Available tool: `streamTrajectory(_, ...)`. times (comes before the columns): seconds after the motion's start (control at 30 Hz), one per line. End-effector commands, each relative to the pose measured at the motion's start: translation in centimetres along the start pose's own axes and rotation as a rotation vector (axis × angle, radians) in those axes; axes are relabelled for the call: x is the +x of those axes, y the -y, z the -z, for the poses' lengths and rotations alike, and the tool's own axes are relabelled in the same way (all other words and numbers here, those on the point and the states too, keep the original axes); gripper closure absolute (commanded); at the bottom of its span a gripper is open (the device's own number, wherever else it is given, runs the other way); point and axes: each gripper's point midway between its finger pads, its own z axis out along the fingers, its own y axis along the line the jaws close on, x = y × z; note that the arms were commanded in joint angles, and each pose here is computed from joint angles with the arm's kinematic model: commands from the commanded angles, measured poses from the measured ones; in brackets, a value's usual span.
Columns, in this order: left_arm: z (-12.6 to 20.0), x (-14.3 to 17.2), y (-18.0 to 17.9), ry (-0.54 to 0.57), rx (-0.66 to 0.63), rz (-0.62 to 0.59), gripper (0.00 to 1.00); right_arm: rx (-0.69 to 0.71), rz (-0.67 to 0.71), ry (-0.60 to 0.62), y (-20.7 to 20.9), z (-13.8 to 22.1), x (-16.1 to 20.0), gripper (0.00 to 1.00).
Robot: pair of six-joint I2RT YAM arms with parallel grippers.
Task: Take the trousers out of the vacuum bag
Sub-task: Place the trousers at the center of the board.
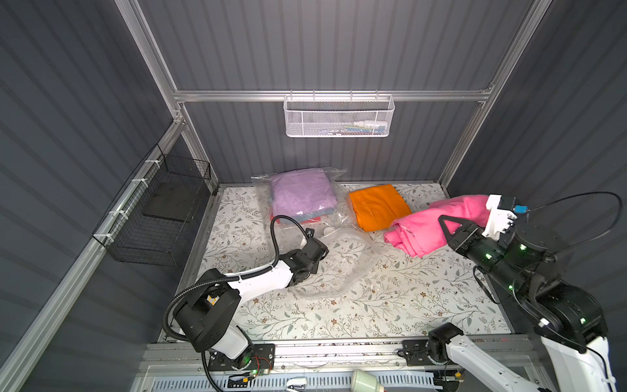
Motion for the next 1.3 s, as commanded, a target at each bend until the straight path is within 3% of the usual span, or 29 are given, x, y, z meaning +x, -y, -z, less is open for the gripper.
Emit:
streamTrajectory(0.0, 0.1, 0.3, -0.8, -0.017, -0.037, 0.005, 1.0, -0.023, 0.024, 0.081, -0.7, 0.3, -1.8, 0.99)
streamTrajectory(0.2, 2.0, 0.0, -2.4, 0.027, -0.059, 0.025, 1.0, -0.026, 0.018, -0.017, -0.2, -2.9, 0.8, 0.98)
streamTrajectory(0.53, 4.2, 0.3, -3.8, 0.063, -0.048, 0.071, 1.0, 0.01, 0.036, -0.058, 0.5, -6.7, 1.7, 0.98)
streamTrajectory(1.27, 4.6, -0.6, -3.8, 0.067, -0.057, 0.068, 1.0, 0.04, 0.0, -0.05, 2.1, -16.9, -2.1, 0.98)
